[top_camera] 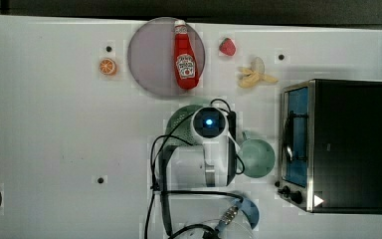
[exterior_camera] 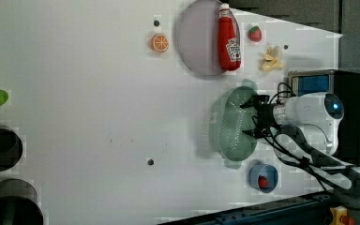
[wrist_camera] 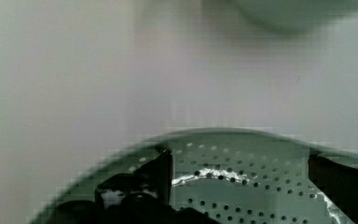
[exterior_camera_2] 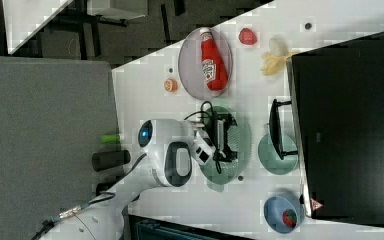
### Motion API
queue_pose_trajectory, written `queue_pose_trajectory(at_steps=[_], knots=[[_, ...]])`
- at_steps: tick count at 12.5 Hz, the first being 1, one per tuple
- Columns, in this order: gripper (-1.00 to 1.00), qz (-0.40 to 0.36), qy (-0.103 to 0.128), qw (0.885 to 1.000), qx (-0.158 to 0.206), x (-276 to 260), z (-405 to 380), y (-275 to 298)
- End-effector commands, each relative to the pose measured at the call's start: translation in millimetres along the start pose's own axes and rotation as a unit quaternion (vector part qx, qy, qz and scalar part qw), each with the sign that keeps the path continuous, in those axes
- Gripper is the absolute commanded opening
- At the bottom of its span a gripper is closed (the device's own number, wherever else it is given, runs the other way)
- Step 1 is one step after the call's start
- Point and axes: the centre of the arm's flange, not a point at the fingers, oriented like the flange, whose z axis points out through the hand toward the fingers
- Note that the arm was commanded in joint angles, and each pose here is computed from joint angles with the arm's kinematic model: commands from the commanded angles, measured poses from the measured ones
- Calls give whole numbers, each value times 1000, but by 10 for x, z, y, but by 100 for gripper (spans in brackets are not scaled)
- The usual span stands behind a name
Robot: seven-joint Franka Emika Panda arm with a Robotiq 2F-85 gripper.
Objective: Drag strainer left to right.
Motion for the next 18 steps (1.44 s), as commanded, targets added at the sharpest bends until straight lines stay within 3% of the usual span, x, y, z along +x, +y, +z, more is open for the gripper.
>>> queue_pose_trajectory(at_steps=[1,7,9,12,14,18], knots=[[100,-43,7,999,17,157,-184,-67],[100,-29,15,999,21,460,-210,-65],[100,-71,14,997,39,365,-477,-81],[100,-211,30,974,73,350,-1307,-44],[100,-268,37,960,69,376,-1957,56],[100,-273,-4,959,71,193,-3313,398]])
